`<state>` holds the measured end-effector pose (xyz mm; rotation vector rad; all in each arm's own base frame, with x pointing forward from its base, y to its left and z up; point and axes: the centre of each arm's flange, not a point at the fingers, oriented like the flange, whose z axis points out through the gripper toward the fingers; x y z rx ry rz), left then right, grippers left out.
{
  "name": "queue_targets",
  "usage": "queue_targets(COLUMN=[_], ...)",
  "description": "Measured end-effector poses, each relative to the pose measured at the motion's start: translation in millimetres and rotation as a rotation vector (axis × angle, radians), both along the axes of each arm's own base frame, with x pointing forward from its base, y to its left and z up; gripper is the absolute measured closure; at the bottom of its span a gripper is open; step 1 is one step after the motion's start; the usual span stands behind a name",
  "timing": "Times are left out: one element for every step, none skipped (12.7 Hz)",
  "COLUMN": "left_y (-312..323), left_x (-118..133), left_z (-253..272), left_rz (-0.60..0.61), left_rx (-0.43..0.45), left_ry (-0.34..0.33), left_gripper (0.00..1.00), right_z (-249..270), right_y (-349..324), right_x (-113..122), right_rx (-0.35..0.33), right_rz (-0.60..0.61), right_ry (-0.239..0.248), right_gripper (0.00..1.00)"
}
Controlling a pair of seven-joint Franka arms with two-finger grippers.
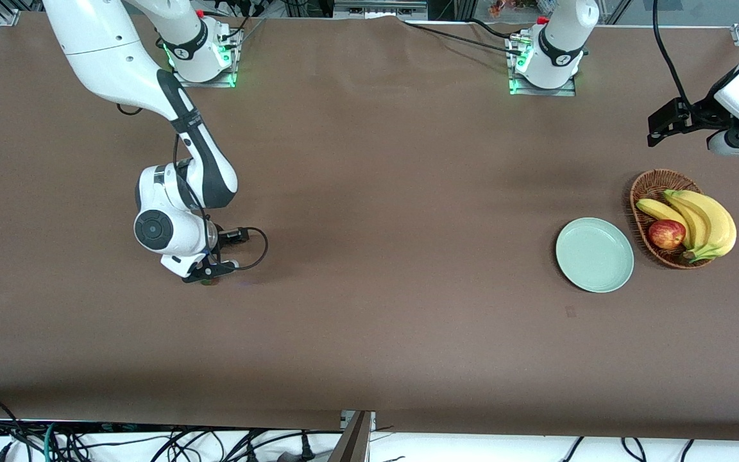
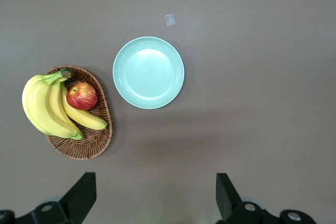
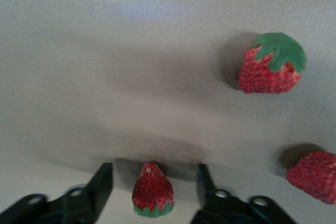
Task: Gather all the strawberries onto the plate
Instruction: 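Carry the strawberry with the right gripper to mid-table and release it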
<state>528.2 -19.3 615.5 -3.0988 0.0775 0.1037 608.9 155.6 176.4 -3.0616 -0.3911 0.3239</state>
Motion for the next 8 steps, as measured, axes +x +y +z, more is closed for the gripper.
queue_targets(left_y=[0.0,0.0,0.0,0.0,0.0,0.0,0.0,0.0], left_x=[0.0,0.0,0.0,0.0,0.0,0.0,0.0,0.0], left_z=[0.0,0.0,0.0,0.0,0.0,0.0,0.0,0.0], left_rz=[0.000,0.000,0.000,0.000,0.000,0.000,0.000,0.000], left_rx=[0.000,0.000,0.000,0.000,0.000,0.000,0.000,0.000], left_ry=[0.000,0.000,0.000,0.000,0.000,0.000,0.000,0.000], left_gripper=[0.00,0.00,0.00,0.00,0.00,0.00,0.00,0.00], right_z=[0.1,0.1,0.6,1.3,2.4,4.5,9.2,17.6], right_y=[0.0,0.0,-0.2,0.0,0.3,1.5,4.2,11.8], right_x=[-0.2,-0.4,-0.4,-0.3,-0.2,0.1,1.4,4.2], right_rx=[0.000,0.000,0.000,0.000,0.001,0.003,0.007,0.015], right_rz=[0.001,0.002,0.002,0.002,0.003,0.004,0.006,0.007], right_ry=[0.001,0.003,0.003,0.003,0.001,-0.002,-0.011,-0.027], right_gripper=[0.47,0.57,0.68,0.70,0.70,0.70,0.70,0.70])
